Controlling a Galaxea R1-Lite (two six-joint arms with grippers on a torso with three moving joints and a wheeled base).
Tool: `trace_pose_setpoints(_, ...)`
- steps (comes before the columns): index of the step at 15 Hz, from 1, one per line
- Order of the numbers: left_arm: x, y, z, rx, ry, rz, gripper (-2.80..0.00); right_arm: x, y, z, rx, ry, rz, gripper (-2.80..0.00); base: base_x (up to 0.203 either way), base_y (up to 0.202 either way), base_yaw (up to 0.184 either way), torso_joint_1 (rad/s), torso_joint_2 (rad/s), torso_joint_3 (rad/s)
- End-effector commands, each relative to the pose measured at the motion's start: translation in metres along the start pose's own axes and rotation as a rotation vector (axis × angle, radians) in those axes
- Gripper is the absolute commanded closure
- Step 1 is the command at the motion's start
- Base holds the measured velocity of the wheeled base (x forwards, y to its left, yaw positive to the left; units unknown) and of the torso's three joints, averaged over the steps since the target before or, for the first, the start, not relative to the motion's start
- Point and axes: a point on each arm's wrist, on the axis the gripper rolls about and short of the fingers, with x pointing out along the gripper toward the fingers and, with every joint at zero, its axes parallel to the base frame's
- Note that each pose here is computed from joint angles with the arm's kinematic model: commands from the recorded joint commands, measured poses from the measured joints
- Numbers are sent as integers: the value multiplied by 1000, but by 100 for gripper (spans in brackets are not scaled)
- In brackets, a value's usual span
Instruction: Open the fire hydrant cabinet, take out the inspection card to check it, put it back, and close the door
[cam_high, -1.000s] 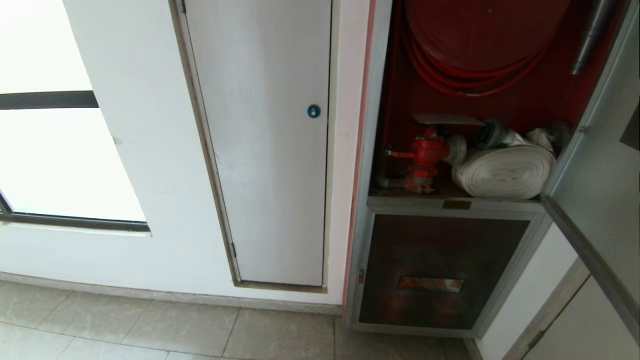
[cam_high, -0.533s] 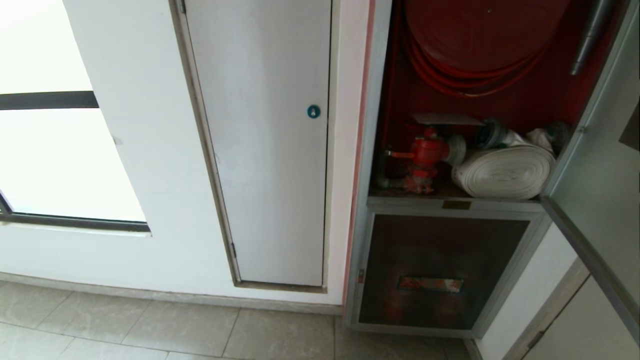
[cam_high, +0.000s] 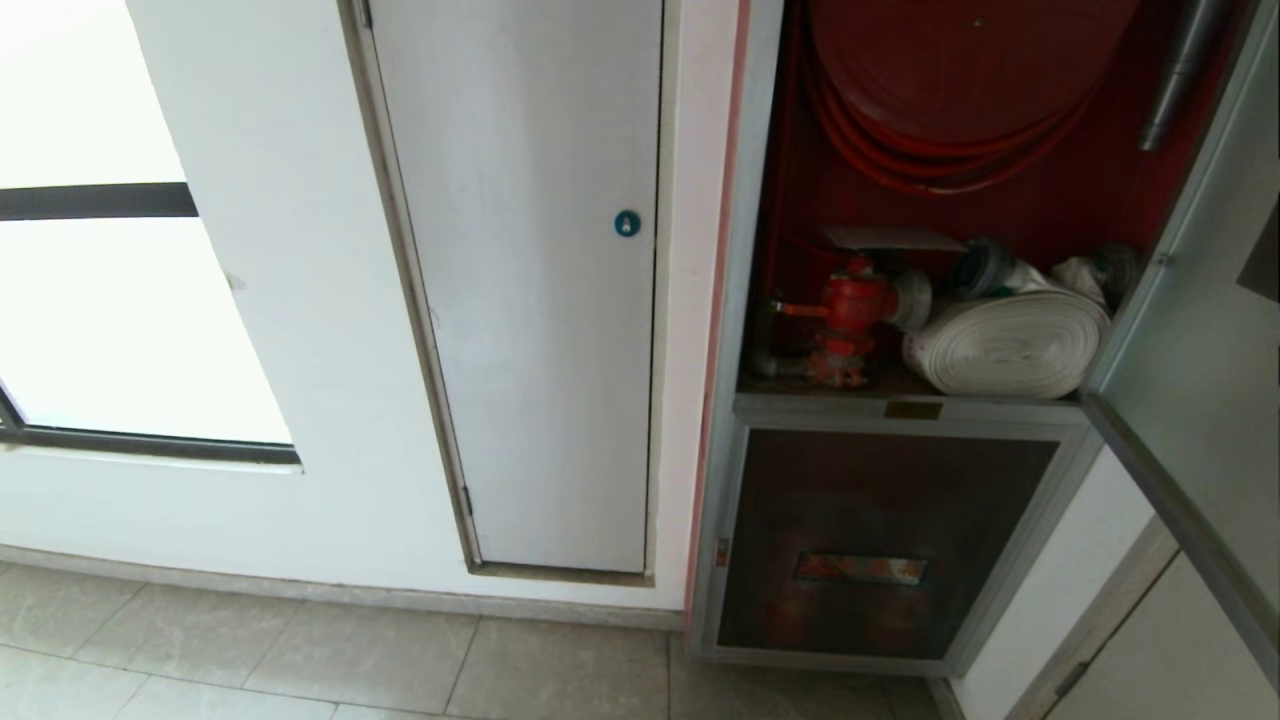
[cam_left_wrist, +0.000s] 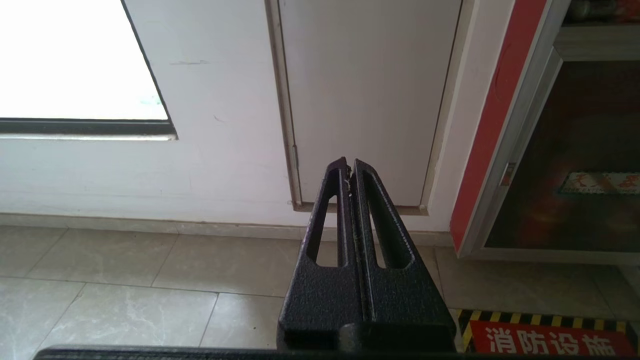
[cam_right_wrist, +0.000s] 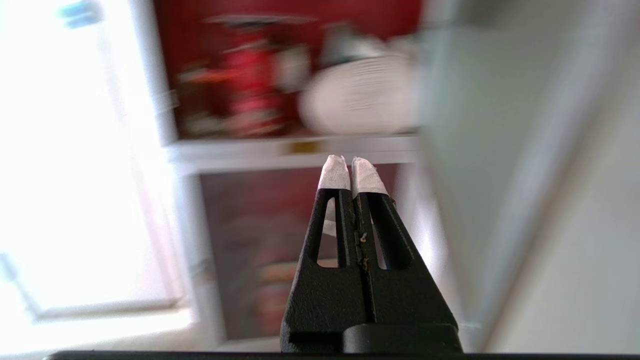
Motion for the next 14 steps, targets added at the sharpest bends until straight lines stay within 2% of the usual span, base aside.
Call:
trace_pose_setpoints(1,1,0,-2,0,7,0,0,-6,0,-9,2,-9,50,0,0,0,0,0,0,0)
trace_pose_setpoints(3,1,0,-2,0,7,0,0,-12,0,-21,1,-18,92,0,0,0,0,0,0,0)
trace_pose_setpoints(5,0,0,-2,0,6,0,0,-23,0,-35,-6,-40,196,0,0,0,0,0,0,0)
trace_pose_setpoints(9,1,0,-2,0,7,0,0,-22,4,-63,-34,55,303,0,0,0,0,0,0,0)
trace_pose_setpoints(14,1,0,-2,0,7,0,0,-21,5,-68,-53,70,304,0,0,0,0,0,0,0)
